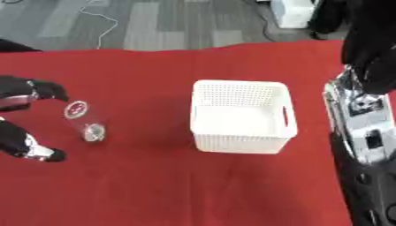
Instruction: Pick up objects on the table and place them in the box.
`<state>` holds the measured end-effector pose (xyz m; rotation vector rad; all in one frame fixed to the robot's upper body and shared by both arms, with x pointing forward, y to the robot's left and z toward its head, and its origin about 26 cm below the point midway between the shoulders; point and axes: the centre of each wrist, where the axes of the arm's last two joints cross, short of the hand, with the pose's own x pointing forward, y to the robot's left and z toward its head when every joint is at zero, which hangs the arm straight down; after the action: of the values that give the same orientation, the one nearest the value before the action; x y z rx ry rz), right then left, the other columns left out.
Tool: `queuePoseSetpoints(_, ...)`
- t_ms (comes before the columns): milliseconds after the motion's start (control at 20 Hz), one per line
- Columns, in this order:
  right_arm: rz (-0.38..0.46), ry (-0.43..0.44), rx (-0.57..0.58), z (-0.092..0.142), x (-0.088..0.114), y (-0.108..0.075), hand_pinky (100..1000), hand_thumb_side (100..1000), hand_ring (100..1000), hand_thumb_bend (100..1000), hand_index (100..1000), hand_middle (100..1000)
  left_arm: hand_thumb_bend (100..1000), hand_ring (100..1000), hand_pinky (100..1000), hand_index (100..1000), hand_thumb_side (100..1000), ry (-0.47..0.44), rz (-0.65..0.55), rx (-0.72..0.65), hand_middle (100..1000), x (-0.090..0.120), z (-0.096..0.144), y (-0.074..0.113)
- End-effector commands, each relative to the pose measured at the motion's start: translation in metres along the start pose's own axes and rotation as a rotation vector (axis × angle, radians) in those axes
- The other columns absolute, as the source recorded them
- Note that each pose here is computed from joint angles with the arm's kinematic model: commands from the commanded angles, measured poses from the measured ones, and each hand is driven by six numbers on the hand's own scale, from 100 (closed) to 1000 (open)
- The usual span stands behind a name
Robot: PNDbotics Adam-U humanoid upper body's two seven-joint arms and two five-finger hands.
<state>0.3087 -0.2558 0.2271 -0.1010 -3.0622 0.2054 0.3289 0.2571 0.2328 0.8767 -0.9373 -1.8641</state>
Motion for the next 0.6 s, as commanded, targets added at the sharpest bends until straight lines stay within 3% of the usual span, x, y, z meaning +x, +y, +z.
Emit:
queuePoseSetpoints(50, -0.002, -0.032, 0.010, -0.009, 0.002, -0.001, 327, 989, 335, 100, 519, 327, 608, 1000, 1000, 962, 640, 0.007, -0.033, 0.041, 972, -0.005, -0.003, 0.005)
queuePoseSetpoints(600, -0.029, -0.049, -0.006, -0.014, 0.002, 0.006, 328, 987, 335, 100, 519, 327, 633, 1000, 1000, 943, 650, 0.044, -0.020, 0.062, 955, -0.024, -0.034, -0.011)
